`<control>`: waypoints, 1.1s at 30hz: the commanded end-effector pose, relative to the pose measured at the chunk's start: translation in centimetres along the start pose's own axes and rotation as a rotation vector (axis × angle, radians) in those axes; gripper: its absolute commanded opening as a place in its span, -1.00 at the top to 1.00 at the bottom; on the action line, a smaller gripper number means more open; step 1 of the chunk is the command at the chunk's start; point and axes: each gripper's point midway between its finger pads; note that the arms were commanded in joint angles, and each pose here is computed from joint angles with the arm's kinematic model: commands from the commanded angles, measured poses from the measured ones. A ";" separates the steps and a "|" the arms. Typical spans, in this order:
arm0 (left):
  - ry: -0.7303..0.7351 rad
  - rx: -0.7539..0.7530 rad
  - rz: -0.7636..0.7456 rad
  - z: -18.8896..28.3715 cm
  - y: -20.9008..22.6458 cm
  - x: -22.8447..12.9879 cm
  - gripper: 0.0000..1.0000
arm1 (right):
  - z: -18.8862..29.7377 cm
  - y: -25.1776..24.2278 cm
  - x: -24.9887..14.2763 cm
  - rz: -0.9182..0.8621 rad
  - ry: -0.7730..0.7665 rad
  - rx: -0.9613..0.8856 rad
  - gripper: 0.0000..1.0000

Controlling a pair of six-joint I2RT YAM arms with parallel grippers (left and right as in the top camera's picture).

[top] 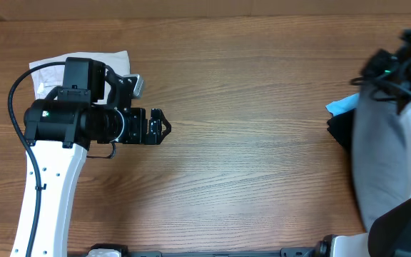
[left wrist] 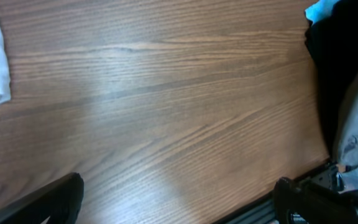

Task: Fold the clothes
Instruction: 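Grasp the grey shorts with the right gripper and drag them leftward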

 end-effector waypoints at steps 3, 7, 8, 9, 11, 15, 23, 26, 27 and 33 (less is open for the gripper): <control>-0.043 -0.015 -0.030 2.5 -0.6 0.9 -1.00 | 1.6 13.0 -1.2 0.182 0.014 0.276 0.92; -0.086 0.064 -0.019 4.4 0.4 1.4 -0.99 | 2.5 20.2 -4.2 0.310 0.045 0.376 0.92; -0.096 0.082 -0.019 4.8 0.6 1.5 -0.99 | 2.8 21.8 -5.1 0.342 0.054 0.395 0.91; -0.107 0.100 -0.022 5.2 0.7 1.7 -1.00 | 3.2 23.5 -6.2 0.375 0.065 0.419 0.89; -0.129 0.118 -0.028 5.9 0.7 2.0 -1.00 | 3.9 26.2 -8.1 0.437 0.080 0.446 0.47; -0.144 0.120 -0.033 6.3 0.5 2.2 -1.00 | 4.3 27.6 -9.6 0.509 0.068 0.381 -0.24; -0.126 0.105 -0.042 5.2 0.4 2.3 -1.00 | 2.2 20.0 -7.8 0.353 0.112 0.126 -0.36; -0.095 0.049 -0.083 2.8 -0.8 2.3 -0.87 | 1.5 15.8 -7.0 0.228 0.151 0.057 -0.36; -0.081 0.033 -0.100 1.7 -1.2 2.2 -0.73 | 1.4 14.8 -6.8 0.201 0.164 0.056 -0.35; 0.056 -0.009 -0.211 -7.4 -3.8 0.8 0.79 | 2.4 10.4 -5.9 0.026 0.220 0.150 -0.25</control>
Point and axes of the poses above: each gripper's point midway between its finger pads, its own z axis back along the fingers, its own y axis along the line the jaws close on, x = y × z, and after that the axes turned 13 degrees about z, right-handed
